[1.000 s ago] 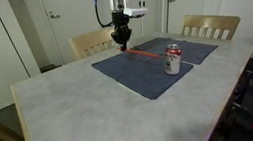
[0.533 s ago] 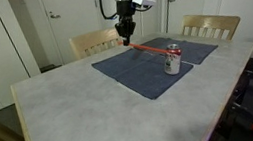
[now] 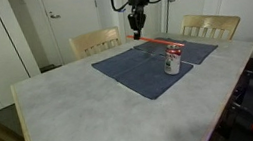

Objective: Put the straw in the can

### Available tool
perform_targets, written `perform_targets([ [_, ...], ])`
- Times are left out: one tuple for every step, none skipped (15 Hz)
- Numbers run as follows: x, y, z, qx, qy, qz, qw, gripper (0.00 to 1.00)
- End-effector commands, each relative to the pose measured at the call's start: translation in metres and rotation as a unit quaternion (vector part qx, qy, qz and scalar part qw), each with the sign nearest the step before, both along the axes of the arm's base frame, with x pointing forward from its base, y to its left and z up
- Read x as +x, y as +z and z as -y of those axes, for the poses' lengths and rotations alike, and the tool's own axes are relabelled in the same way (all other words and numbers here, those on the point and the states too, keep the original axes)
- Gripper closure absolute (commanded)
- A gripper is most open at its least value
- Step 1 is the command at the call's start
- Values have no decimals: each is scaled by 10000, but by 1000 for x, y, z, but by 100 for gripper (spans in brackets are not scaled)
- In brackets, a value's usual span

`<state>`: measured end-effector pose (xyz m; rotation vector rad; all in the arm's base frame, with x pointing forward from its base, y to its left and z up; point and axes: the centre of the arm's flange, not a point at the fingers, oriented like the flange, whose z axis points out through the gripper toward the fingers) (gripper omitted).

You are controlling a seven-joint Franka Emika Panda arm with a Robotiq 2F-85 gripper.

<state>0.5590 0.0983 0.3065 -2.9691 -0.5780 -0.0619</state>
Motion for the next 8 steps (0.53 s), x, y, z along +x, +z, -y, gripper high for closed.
perform_targets([
  [-7, 11, 6, 72, -24, -29, 10000, 98],
  [-10, 17, 8, 75, -40, -35, 10000, 98],
  [-12, 21, 8, 64, -72, -24, 10000, 98],
  [-13, 26, 10, 56, -123, -13, 9999, 98],
  [-13, 31, 12, 43, -170, -2, 9998, 98],
  [-14, 34, 15, 31, -236, 4, 9997, 98],
  [-15, 39, 17, 17, -323, 0, 9995, 98],
  [-16, 42, 21, 12, -407, -29, 9992, 98],
])
